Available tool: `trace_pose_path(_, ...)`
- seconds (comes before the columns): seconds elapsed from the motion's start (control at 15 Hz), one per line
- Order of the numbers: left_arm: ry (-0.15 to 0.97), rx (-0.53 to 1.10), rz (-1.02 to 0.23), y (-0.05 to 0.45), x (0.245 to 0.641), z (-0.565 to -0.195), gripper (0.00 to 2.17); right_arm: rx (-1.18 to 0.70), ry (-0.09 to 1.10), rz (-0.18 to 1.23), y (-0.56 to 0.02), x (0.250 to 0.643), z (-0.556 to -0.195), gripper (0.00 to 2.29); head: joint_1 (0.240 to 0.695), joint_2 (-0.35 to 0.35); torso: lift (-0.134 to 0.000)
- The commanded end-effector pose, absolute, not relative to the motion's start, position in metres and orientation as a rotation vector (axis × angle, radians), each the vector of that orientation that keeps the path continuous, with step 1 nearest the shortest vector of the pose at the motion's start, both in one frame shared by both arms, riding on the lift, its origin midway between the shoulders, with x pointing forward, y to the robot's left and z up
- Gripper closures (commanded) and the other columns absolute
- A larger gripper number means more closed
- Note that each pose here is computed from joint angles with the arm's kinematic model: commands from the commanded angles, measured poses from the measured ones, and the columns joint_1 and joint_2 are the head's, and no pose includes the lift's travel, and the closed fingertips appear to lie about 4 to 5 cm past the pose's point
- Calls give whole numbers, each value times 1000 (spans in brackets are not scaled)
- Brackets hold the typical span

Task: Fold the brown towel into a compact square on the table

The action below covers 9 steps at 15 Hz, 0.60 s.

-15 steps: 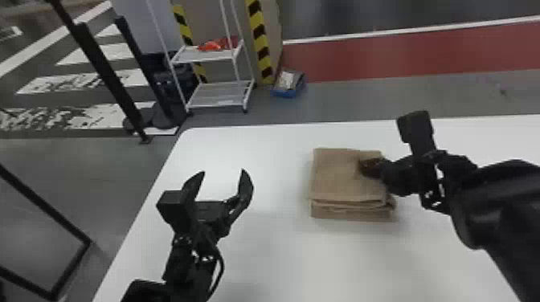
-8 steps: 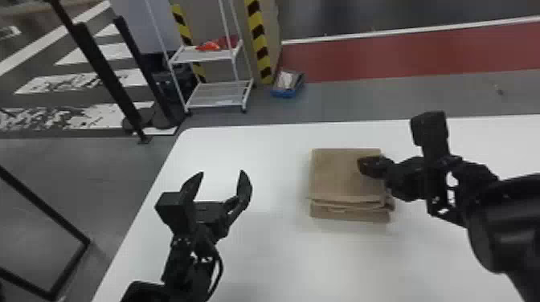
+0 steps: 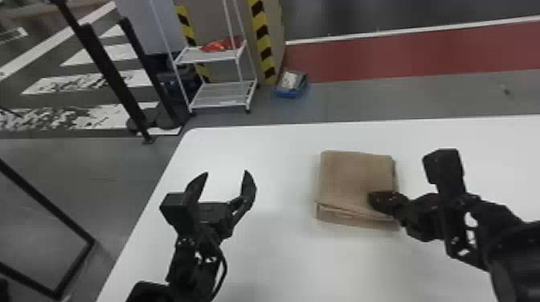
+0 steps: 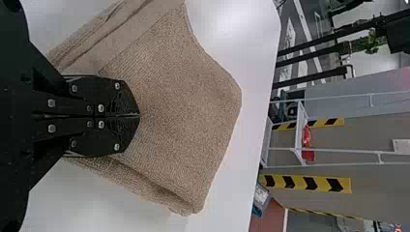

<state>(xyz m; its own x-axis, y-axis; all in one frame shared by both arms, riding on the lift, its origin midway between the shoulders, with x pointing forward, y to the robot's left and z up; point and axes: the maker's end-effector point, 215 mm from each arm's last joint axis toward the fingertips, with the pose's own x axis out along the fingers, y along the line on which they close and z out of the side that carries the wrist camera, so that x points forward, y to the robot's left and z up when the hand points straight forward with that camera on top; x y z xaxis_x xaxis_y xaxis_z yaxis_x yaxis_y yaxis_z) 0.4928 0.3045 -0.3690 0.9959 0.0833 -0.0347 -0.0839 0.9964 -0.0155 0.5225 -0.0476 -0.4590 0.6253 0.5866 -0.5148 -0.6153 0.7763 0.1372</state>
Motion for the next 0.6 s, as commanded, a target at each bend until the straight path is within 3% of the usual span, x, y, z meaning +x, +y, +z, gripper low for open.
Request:
trace_pose_path(0.0, 32, -21, 81, 302, 494, -368, 56, -7, 415, 706, -42, 539, -404, 2081, 695, 274, -125)
trace_pose_path(0.2, 29, -20, 86, 303, 492, -367, 56, 11, 220, 755, -37, 537, -337, 2034, 695, 274, -125)
trace_pose_path(0.27, 25, -20, 90, 305, 492, -366, 56, 41, 171, 762, -38, 530, -328, 1666, 695, 278, -125)
trace_pose_path(0.4, -15, -24, 82, 304, 489, -358, 56, 33, 34, 686, -56, 517, -319, 221, 695, 281, -125)
trace_pose_path(0.47, -59, -26, 71, 302, 488, -348, 56, 22, -100, 624, -71, 506, -304, 49, 695, 272, -125)
trace_pose_path(0.53, -97, -28, 58, 299, 486, -339, 56, 25, -192, 551, -90, 496, -297, 53, 695, 261, -125)
